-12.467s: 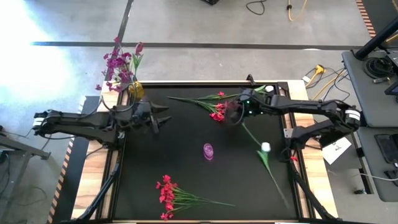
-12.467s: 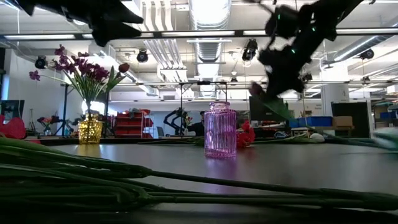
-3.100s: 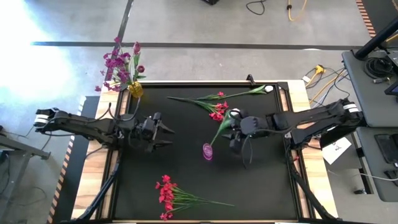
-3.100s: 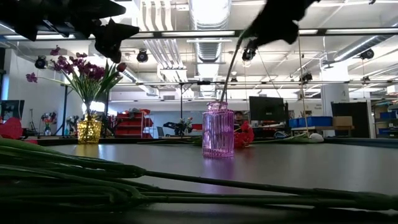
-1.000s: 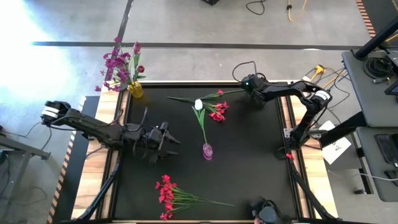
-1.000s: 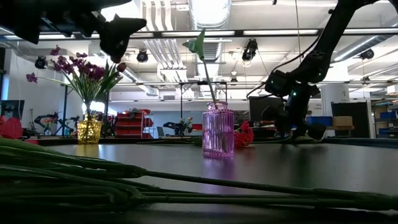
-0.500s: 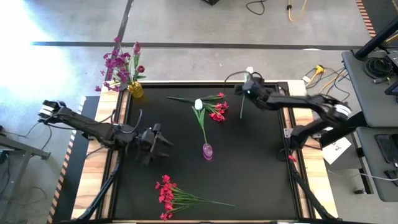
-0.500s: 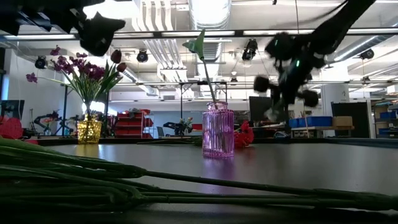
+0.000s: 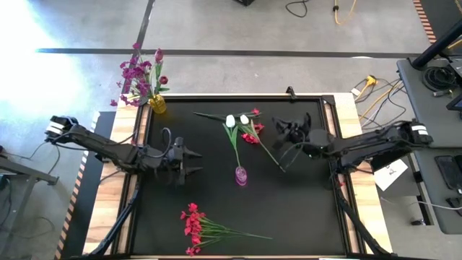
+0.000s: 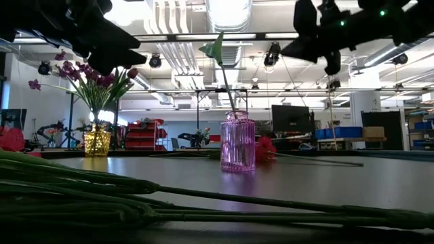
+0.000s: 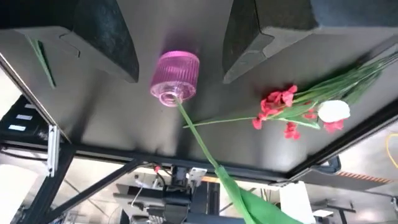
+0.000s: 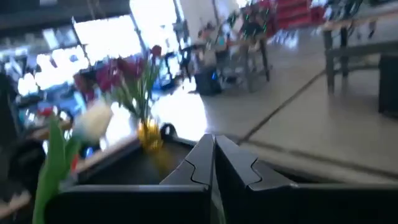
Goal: Sort flowers into vase by color
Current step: Put the white tulip into the violet vase, then put the top red flower into the violet vase
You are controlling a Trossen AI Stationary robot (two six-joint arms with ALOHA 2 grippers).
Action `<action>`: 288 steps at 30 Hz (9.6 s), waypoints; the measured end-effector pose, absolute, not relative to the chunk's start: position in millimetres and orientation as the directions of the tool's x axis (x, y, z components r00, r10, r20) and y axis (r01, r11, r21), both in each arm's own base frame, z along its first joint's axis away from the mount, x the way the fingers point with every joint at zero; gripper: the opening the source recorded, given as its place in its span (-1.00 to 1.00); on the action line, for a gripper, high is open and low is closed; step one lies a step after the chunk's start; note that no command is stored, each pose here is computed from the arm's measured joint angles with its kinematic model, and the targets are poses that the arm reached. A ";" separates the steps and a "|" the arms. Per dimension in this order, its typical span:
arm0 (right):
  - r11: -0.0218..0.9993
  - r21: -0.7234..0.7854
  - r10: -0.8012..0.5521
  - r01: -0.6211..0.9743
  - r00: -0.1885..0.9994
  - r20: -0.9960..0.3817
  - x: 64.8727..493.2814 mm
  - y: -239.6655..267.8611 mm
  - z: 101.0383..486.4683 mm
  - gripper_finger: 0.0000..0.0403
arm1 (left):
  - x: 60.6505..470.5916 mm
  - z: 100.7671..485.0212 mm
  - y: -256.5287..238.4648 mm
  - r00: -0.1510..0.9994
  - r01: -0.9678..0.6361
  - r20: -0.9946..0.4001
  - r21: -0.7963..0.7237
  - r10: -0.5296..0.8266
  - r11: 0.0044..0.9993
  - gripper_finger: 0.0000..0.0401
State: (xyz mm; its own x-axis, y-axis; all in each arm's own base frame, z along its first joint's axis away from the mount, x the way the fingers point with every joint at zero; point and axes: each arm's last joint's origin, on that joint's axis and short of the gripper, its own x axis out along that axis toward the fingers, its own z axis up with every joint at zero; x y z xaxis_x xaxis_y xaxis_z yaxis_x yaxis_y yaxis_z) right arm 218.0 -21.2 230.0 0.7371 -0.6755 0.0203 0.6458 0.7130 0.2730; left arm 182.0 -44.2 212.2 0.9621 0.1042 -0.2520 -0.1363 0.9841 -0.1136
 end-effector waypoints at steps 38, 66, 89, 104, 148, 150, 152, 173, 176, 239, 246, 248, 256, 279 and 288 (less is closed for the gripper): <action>0.724 -0.039 -0.124 0.689 0.075 -0.989 340.6 -110.4 149.3 -0.67 | 182.6 213.4 -44.2 0.965 -0.163 -0.238 -0.201 0.113 0.966 0.07; 0.742 0.142 -0.250 0.655 0.467 -0.848 234.6 -65.1 233.8 -0.95 | 178.0 215.0 -46.6 0.967 -0.131 -0.244 -0.214 0.077 0.968 0.07; 0.695 0.177 -0.031 0.697 0.275 -0.961 211.2 -17.8 155.5 -0.39 | 177.9 216.1 -46.4 0.969 -0.127 -0.235 -0.184 0.082 0.975 0.07; 0.704 0.056 -0.099 0.708 0.176 -0.979 218.5 -19.2 136.9 -0.92 | 168.2 228.2 -43.6 0.983 -0.108 -0.170 -0.197 0.075 0.974 0.07; 0.981 0.153 -0.159 0.119 0.945 0.286 271.3 54.5 209.4 -0.95 | 210.4 214.5 -58.1 0.993 -0.115 -0.031 -0.252 0.111 0.961 0.07; 0.980 0.159 -0.167 0.122 0.934 0.317 279.0 56.2 201.4 -0.95 | 213.3 210.0 -59.3 0.993 -0.118 -0.046 -0.249 0.110 0.961 0.07; 0.981 0.149 -0.168 0.126 0.932 0.321 286.1 57.9 193.0 -0.95 | 216.2 205.4 -60.2 0.992 -0.122 -0.060 -0.242 0.111 0.963 0.07; 0.983 0.053 -0.183 0.176 0.964 0.193 296.8 61.2 177.2 -0.95 | 240.7 159.9 -48.9 0.962 -0.216 -0.205 -0.173 0.179 0.961 -0.05; 0.983 0.053 -0.179 0.173 0.972 0.151 297.7 61.5 175.1 -0.92 | 245.9 156.1 -36.9 0.947 -0.269 -0.227 -0.171 0.228 0.948 -0.05; 0.791 0.331 -0.244 0.515 0.761 -0.600 181.9 62.4 228.2 0.56 | 290.3 93.2 72.1 0.777 -0.342 -0.617 -0.250 0.123 0.906 -0.81; 0.355 0.550 -0.357 0.756 0.654 -0.667 180.1 42.0 181.1 0.48 | 301.9 100.0 59.1 0.804 -0.264 -0.592 -0.260 0.063 0.929 -0.46; 0.248 0.599 -0.373 0.761 0.646 -0.666 183.1 35.1 170.8 0.46 | 304.4 102.3 59.3 0.807 -0.250 -0.587 -0.244 0.063 0.937 -0.33; 0.058 0.695 -0.440 0.717 0.643 -0.627 215.4 -5.2 158.3 0.39 | 297.2 122.2 58.6 0.826 -0.195 -0.559 -0.160 0.074 0.968 0.11; -0.355 0.668 -0.375 0.654 0.555 -0.743 304.0 -105.6 83.0 -0.58 | 215.2 126.8 38.0 0.927 -0.173 -0.366 -0.213 0.085 0.962 0.27; -0.108 0.705 -0.615 0.701 0.511 -0.601 292.7 -119.4 130.0 -0.95 | 199.2 128.1 31.0 0.948 -0.134 -0.315 -0.276 0.042 0.952 0.27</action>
State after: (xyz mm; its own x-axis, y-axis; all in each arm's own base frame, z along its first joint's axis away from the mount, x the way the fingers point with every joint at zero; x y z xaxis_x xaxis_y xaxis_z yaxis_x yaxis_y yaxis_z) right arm 292.7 -119.4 130.0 0.5106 -0.6150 -0.6009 0.7006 -0.1076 0.7054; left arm 199.2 31.0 128.1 0.9481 0.0423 -0.3153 -0.1341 0.9518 -0.2757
